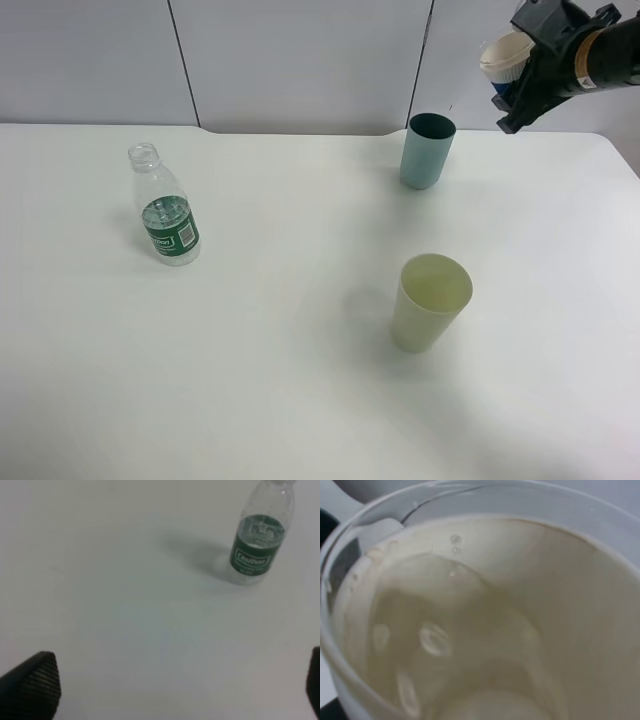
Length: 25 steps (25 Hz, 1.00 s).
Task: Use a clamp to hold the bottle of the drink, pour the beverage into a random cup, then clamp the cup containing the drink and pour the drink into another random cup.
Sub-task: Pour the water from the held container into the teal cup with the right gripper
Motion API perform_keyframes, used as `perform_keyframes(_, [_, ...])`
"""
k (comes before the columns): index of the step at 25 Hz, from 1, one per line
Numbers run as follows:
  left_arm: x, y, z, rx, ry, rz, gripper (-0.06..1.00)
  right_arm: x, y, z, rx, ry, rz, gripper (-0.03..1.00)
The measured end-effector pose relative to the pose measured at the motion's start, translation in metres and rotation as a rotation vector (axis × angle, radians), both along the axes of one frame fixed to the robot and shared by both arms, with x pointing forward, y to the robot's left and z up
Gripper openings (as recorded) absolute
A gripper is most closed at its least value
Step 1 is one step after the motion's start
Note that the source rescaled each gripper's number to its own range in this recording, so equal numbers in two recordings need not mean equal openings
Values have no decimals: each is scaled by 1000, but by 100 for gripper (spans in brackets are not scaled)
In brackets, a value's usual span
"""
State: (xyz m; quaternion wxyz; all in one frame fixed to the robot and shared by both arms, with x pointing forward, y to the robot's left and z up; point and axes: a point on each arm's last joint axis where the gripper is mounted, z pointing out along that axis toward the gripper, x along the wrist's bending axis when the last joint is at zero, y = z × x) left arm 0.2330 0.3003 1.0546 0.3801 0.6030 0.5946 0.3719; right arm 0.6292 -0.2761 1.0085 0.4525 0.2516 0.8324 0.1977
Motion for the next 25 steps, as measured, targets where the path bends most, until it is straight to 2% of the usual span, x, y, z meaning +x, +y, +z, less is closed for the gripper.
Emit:
perform_keyframes(13, [0,0,0,0,1,0,100,21,32,-2,-143,-23,57,0])
perform_keyframes(25, [0,0,0,0,1,0,100,25,34,0,-284,-42,76,0])
